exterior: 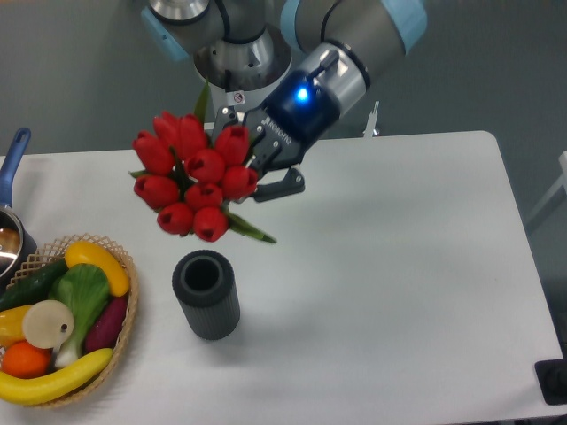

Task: Insert the flowers into the vase
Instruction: 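Carry the tulips over the black vase and lower stems toward its opening, then push the tulip stems down into the black vase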

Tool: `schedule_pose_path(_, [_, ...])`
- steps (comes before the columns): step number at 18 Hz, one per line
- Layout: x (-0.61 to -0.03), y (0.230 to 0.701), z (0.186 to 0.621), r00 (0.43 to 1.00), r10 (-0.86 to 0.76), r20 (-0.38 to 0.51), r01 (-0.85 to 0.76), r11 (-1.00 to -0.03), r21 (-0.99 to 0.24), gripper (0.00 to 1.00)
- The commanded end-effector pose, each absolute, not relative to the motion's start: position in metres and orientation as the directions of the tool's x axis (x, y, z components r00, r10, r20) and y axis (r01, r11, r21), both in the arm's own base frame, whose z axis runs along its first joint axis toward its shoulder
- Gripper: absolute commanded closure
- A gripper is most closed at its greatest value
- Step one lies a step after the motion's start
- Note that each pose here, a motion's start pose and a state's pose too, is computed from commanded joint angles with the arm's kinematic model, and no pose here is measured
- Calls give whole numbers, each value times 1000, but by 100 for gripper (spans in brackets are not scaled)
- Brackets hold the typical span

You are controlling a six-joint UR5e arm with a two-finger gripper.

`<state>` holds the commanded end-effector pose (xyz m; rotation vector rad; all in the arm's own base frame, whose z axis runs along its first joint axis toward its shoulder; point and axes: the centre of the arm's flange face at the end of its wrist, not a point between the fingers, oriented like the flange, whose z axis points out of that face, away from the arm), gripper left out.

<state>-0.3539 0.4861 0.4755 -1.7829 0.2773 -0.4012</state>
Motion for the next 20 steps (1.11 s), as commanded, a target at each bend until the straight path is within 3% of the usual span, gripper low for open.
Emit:
schedule_pose_path(10, [-347, 516, 490, 894, -443, 73, -28, -218, -976, 82])
schedule_pose_path(20, [-335, 535, 454, 871, -472, 136, 13, -255, -967, 82])
